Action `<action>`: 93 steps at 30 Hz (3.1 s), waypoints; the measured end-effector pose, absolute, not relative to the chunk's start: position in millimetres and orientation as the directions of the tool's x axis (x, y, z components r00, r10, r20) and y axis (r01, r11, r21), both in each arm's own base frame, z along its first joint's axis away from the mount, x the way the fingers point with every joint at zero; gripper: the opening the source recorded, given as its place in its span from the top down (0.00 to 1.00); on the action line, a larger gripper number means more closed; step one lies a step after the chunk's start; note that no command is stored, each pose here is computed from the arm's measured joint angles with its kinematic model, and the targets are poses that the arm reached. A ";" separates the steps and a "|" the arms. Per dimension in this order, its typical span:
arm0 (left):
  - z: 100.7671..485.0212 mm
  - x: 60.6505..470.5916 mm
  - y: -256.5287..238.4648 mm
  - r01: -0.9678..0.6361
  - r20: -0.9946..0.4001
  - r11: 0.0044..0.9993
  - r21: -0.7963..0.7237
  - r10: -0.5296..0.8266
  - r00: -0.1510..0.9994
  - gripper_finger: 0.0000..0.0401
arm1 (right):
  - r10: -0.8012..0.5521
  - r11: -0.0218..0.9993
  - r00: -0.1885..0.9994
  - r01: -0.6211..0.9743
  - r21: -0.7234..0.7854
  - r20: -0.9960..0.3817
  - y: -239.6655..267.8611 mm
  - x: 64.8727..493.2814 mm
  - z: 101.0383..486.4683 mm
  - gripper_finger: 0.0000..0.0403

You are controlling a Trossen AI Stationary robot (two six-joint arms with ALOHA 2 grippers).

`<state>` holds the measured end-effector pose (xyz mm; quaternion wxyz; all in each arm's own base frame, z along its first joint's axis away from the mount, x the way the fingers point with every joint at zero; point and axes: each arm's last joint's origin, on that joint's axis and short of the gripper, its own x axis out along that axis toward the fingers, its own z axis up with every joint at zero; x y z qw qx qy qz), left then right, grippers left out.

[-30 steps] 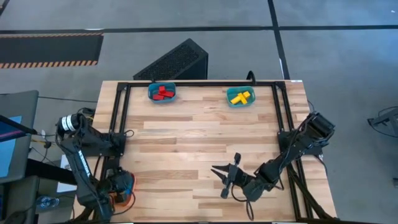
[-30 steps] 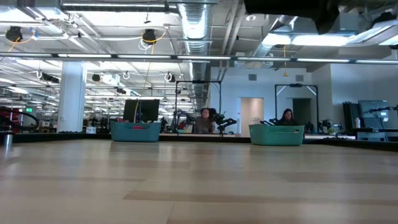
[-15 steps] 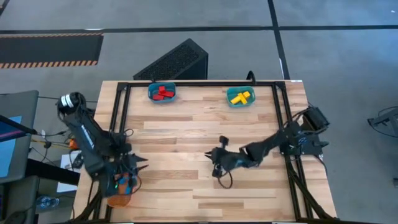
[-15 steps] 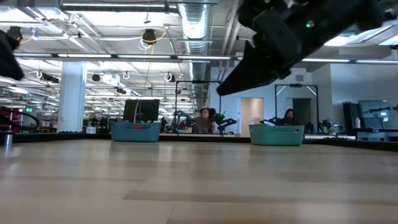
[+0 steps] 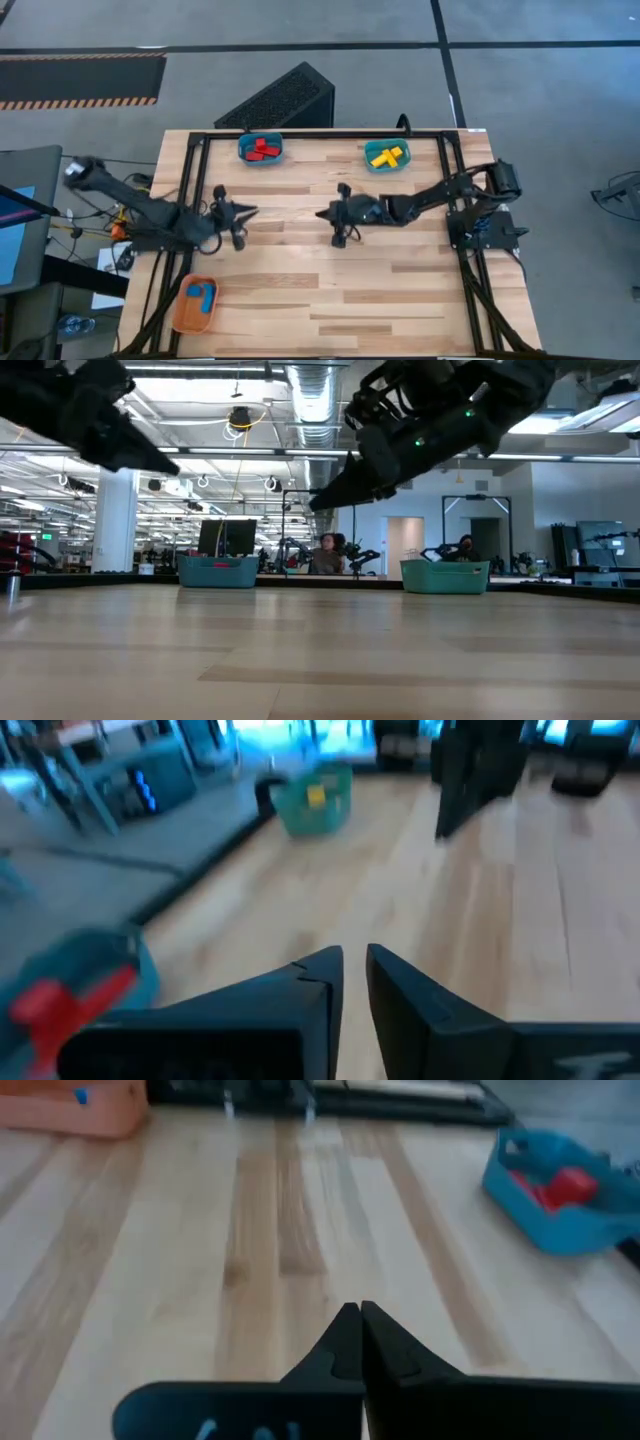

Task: Sort & place blocks by color
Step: Return to Home Position

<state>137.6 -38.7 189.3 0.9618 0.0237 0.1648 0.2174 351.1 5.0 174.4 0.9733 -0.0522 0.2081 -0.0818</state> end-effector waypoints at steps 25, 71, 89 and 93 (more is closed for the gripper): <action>210.5 83.6 5.1 -0.405 0.116 0.913 0.055 0.397 0.911 1.00 | 0.011 0.990 0.986 -0.034 -0.137 -0.165 -73.7 264.1 295.4 0.97; 195.3 89.5 5.4 -0.481 0.238 0.856 0.190 0.435 0.868 1.00 | -0.154 0.988 0.969 0.152 0.026 0.194 -44.8 88.3 210.2 0.95; 184.9 93.0 3.0 -0.387 0.179 0.912 0.134 0.362 0.915 1.00 | -0.078 0.989 0.988 0.059 0.133 0.137 -30.9 89.8 179.3 0.95; 184.8 93.1 2.9 -0.383 0.179 0.915 0.125 0.359 0.916 1.00 | -0.074 0.989 0.986 0.053 0.140 0.151 -25.7 91.8 180.5 0.95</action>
